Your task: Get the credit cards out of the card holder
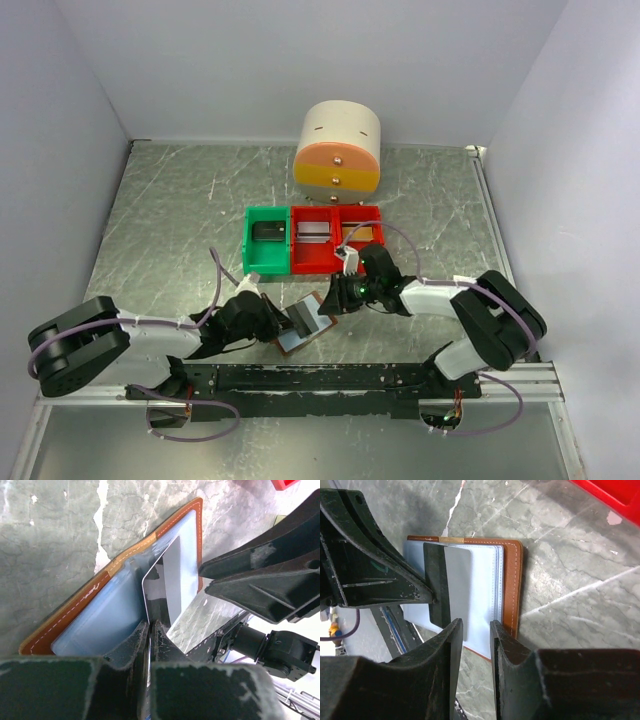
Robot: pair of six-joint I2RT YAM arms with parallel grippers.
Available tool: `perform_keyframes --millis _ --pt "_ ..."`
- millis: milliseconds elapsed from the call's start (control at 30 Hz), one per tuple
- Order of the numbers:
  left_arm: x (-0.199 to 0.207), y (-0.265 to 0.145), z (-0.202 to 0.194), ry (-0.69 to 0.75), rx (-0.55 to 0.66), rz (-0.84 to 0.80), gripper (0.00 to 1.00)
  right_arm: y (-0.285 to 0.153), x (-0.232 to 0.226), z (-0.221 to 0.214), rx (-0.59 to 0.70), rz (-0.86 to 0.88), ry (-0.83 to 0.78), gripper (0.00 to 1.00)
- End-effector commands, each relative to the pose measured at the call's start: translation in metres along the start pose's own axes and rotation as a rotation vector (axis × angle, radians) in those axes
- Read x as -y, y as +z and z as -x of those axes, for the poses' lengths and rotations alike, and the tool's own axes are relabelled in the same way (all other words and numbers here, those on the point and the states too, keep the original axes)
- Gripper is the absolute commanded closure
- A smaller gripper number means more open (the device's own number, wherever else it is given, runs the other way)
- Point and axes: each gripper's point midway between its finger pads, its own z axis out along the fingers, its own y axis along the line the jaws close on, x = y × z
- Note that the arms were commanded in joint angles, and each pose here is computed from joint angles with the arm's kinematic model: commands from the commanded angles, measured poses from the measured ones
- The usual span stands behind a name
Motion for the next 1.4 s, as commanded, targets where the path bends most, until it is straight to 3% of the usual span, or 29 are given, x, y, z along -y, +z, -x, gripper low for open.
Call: perform_keyframes --millis 0,233,600,1033,1367 --pt "-0.023 0.0 0.0 0.066 0.004 0.094 0.89 -0.011 0.0 0.006 0.038 -0.049 -0.012 0.71" --pt "-0.017 0.004 -0.001 0.084 -0.01 0.094 0.89 -0.019 -0.03 0.027 0.124 0.033 -0.048 0.7" --pt "-0.016 0.007 -0.002 0.082 -0.016 0.097 0.87 0.011 -0.005 -0.013 -0.051 0.046 0.016 0.68" --pt "-0.004 0.008 0.0 0.002 0.007 0.006 0.64 0.013 0.009 -0.024 -0.088 -0.005 0.026 0.68" --pt "-0.021 0.009 0.001 -0.112 0.038 0.016 0.63 0.013 0.01 -0.025 -0.09 -0.011 0.032 0.68"
